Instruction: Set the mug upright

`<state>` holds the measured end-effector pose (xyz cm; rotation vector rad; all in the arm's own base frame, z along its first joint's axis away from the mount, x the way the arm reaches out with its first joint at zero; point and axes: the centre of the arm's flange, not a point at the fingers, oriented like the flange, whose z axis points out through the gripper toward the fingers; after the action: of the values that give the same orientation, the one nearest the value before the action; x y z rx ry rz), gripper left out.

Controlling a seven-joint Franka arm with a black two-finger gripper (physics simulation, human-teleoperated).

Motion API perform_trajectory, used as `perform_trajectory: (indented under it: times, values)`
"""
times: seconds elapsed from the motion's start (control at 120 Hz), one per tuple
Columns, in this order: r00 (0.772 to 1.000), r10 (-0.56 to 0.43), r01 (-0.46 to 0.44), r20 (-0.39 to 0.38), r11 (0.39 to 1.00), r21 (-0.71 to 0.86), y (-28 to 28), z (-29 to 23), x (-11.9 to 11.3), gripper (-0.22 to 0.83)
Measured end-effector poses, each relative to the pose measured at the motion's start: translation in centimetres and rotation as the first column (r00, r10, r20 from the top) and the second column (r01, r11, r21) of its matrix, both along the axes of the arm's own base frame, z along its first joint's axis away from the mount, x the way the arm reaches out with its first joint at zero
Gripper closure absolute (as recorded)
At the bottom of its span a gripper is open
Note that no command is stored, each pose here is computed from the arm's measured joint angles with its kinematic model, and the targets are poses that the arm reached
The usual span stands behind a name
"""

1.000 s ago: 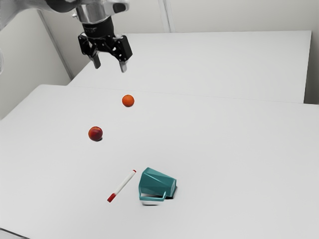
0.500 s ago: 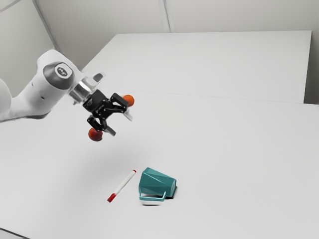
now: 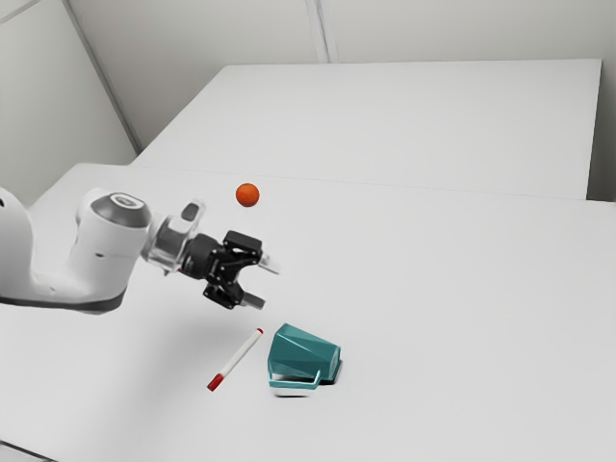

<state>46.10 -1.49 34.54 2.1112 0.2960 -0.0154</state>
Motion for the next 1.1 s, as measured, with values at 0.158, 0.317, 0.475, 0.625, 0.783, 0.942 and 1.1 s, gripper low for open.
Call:
perform_trajectory:
  times: [0.158, 0.317, 0.475, 0.625, 0.783, 0.942, 1.1]
  values:
    - [0.997, -0.021, 0.022, 0.068, 1.0, -0.009, 0.4, -0.8, -0.2, 0.0]
    - [0.995, -0.039, 0.042, 0.087, 0.999, -0.03, 0.3, -3.0, -0.2, 0.0]
    - [0.992, -0.052, 0.058, 0.118, 0.997, -0.047, 0.3, -4.2, -0.4, 0.0]
    - [0.989, -0.065, 0.073, 0.134, 0.996, -0.056, 0.7, -5.2, -1.2, 0.0]
    - [0.989, -0.062, 0.071, 0.133, 0.995, -0.064, 1.2, -6.9, -1.5, 0.0]
    - [0.99, -0.038, 0.048, 0.133, 0.996, -0.073, 2.2, -8.2, -1.6, 0.0]
    - [0.989, -0.039, 0.052, 0.143, 0.995, -0.087, 1.2, -8.5, -2.3, 0.0]
